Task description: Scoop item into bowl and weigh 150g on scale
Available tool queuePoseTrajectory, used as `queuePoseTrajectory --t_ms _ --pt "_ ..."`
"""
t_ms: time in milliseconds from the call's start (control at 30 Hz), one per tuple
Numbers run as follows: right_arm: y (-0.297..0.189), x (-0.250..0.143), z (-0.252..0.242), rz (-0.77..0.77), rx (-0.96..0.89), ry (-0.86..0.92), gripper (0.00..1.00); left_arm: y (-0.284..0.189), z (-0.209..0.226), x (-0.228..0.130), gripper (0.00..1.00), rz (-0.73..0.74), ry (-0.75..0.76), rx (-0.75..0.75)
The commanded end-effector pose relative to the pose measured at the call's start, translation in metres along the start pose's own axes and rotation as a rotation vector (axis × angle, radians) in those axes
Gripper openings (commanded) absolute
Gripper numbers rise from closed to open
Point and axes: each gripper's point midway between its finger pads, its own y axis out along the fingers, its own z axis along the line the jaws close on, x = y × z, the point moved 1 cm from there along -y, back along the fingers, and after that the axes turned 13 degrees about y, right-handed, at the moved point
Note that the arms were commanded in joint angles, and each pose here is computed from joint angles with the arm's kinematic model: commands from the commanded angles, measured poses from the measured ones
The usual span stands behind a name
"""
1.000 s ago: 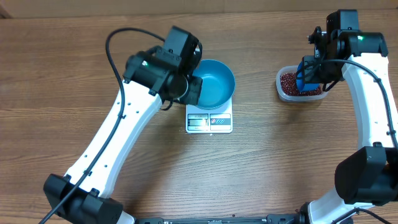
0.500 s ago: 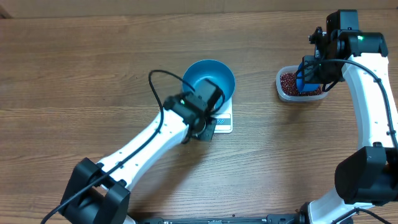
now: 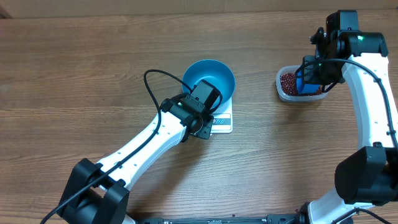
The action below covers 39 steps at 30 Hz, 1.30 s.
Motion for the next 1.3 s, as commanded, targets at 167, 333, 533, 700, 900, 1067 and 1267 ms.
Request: queuePoseTrajectory --t_ms 167,333,533,700,900,1067,1267 --pt "-0.002 0.015 -0.017 -0.072 -0.102 0.005 0.04 0.002 0.002 0.009 1.0 -0.039 -0.022 0.009" --pt "0.001 0.019 -0.022 -0.094 -0.137 0.002 0.04 0.002 0.002 0.009 1.0 -0.038 -0.022 0.009" --pt "0.019 0.017 -0.024 -0.089 -0.142 -0.024 0.04 0.002 0.002 0.009 1.0 -0.038 -0.022 0.009" --pt "0.041 0.012 -0.025 -0.083 -0.145 -0.095 0.04 0.002 0.002 0.009 0.99 -0.038 -0.022 0.009" --pt "0.066 0.007 -0.029 -0.091 -0.154 -0.094 0.04 0.002 0.002 0.009 1.0 -0.038 -0.022 0.009" --pt "0.079 -0.003 -0.024 -0.068 -0.113 -0.077 0.04 0.002 0.002 0.009 1.0 -0.038 -0.022 0.009" --pt "0.082 -0.012 -0.001 -0.027 0.034 -0.064 0.04 0.002 0.002 0.009 0.99 -0.038 -0.022 0.009"
